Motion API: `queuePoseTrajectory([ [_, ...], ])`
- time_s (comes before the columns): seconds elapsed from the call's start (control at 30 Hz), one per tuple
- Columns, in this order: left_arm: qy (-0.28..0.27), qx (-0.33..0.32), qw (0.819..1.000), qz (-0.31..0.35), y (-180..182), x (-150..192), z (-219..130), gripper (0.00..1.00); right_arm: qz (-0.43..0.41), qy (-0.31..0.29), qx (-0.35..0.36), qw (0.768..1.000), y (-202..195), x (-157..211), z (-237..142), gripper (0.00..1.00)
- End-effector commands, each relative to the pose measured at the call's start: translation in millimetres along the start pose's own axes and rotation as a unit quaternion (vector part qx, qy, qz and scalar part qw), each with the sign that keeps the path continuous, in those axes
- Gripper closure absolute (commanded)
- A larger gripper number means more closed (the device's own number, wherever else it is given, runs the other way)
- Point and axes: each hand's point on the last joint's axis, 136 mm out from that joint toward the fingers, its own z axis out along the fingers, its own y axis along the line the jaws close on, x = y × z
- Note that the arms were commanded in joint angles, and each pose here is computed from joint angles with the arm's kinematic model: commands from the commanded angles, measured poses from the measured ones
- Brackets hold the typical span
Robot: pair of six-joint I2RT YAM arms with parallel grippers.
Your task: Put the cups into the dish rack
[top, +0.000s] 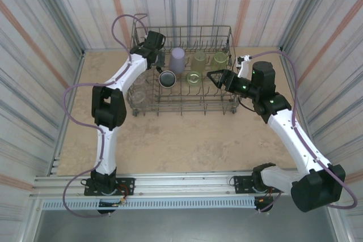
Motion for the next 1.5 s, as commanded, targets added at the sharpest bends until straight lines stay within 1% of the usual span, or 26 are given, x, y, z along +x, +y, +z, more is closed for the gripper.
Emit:
queuePoseTrajectory([
  [0.0, -0.039, -0.035, 0.997, -0.049, 39, -30, -28, 0.01, -0.006, -0.006, -0.001, 1.0, -1, -1, -3, 0.06],
  [0.13, -0.057, -0.011, 0.996, -0.062, 37, -42, -44, 0.01, -0.006, -0.006, 0.0, 1.0, -2, 0, -4, 0.05],
  [0.17, -0.072, 0.0, 0.995, -0.069, 39, -52, -59, 0.01, -0.006, -0.006, 0.001, 1.0, -2, 0, -4, 0.01],
  [0.2, -0.08, 0.014, 0.994, -0.069, 36, -56, -66, 0.01, -0.006, -0.006, 0.002, 1.0, -2, 0, -5, 0.01],
  [0.27, -0.099, 0.04, 0.993, -0.056, 25, -64, -80, 0.01, -0.006, -0.007, 0.004, 1.0, -3, 0, -6, 0.01],
  [0.43, -0.143, 0.071, 0.987, -0.031, 8, -85, -117, 0.01, -0.009, -0.01, 0.005, 1.0, -4, 0, -9, 0.01],
  [0.6, -0.172, 0.095, 0.979, -0.049, 15, -100, -156, 0.01, -0.006, -0.005, 0.02, 1.0, -10, 0, -12, 0.01],
  [0.73, -0.18, 0.107, 0.976, -0.06, 26, -99, -182, 0.01, -0.002, -0.007, 0.054, 0.999, -21, 0, -17, 0.01],
  [0.93, -0.19, 0.113, 0.972, -0.079, 49, -84, -218, 0.01, -0.02, -0.025, 0.098, 0.995, -31, -2, -30, 0.01],
  [1.1, -0.19, 0.099, 0.973, -0.086, 74, -60, -239, 0.01, -0.042, -0.031, 0.154, 0.987, -43, -5, -45, 0.01],
  [1.2, -0.185, 0.082, 0.975, -0.096, 93, -38, -245, 0.01, -0.055, -0.038, 0.197, 0.978, -54, -8, -55, 0.01],
  [1.3, -0.178, 0.05, 0.976, -0.112, 118, -12, -246, 0.01, -0.071, -0.047, 0.238, 0.968, -66, -11, -65, 0.01],
  [1.4, -0.148, -0.011, 0.977, -0.154, 158, 23, -239, 0.01, -0.087, -0.05, 0.27, 0.957, -78, -14, -72, 0.01],
  [1.47, -0.126, -0.031, 0.976, -0.177, 181, 49, -232, 0.01, -0.1, -0.048, 0.29, 0.951, -87, -14, -76, 0.01],
])
